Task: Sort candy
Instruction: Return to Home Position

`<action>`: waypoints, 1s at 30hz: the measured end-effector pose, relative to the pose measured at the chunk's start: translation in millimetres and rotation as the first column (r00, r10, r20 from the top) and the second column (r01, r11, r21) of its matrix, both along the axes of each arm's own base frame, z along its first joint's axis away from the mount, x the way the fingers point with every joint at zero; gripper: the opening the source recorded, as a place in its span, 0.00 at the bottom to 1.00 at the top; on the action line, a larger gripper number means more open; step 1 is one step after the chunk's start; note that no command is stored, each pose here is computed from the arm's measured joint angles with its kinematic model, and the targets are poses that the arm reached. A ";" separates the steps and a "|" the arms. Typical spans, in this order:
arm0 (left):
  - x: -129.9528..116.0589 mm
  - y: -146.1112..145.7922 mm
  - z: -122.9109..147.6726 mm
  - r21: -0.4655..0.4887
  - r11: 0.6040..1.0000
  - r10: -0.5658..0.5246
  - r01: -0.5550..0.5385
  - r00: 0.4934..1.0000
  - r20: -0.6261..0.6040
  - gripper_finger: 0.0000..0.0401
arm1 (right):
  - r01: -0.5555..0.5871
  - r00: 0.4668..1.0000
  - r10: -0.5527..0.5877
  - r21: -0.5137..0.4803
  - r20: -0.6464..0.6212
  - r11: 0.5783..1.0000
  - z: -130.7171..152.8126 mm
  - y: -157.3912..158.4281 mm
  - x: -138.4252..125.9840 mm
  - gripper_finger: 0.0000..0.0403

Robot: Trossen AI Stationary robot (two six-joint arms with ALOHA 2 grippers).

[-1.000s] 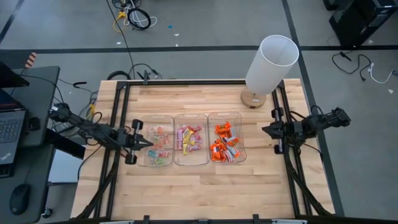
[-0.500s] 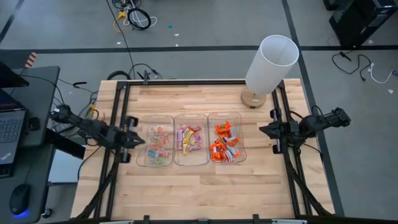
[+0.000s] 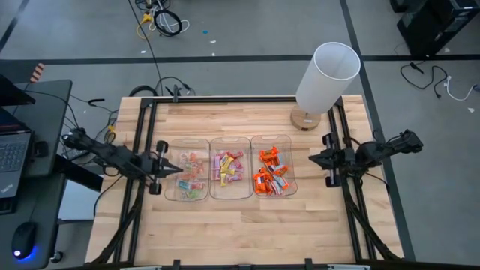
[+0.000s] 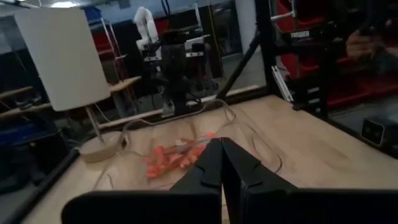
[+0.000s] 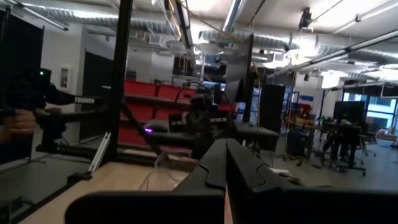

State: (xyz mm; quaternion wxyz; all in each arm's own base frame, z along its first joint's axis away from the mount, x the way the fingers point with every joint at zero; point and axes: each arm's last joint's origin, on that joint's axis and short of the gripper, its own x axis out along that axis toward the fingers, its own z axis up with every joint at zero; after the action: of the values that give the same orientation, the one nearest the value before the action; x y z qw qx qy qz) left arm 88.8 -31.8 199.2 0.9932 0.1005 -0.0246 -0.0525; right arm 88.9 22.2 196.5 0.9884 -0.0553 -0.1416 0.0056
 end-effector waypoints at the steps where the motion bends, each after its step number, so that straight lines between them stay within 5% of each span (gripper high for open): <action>1: 1.1 -0.7 -4.0 -0.012 1.000 -0.005 0.005 1.000 0.001 0.00 | 0.000 1.000 0.000 -0.004 -0.010 1.000 -4.7 0.4 1.2 0.00; 10: 7.9 -5.4 -37.6 -0.001 0.999 -0.053 0.053 0.994 -0.098 0.00 | 0.044 0.991 -0.052 -0.067 -0.123 0.997 -15.6 0.1 3.7 0.00; 17: 11.9 -0.2 -41.4 0.045 0.984 0.179 -0.175 0.975 -0.130 0.00 | 0.147 0.965 -0.164 -0.092 -0.206 0.985 -23.9 -2.8 4.5 0.00; 24: 12.0 1.5 -41.4 -0.011 0.970 0.238 -0.241 0.962 -0.134 0.01 | 0.136 0.970 -0.115 0.087 -0.212 0.987 -24.1 -2.9 4.5 0.00; 30: 12.2 1.2 -39.0 -0.047 0.970 0.230 -0.237 0.966 -0.116 0.02 | 0.134 0.971 -0.109 0.108 -0.211 0.985 -23.9 -2.9 4.5 0.00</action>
State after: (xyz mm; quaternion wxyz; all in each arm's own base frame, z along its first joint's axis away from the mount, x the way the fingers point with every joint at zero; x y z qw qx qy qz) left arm 101.0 -30.6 160.2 0.9949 0.0695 0.0402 0.0603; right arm 93.4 19.3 172.5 0.9977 -0.0029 -0.0357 -0.0582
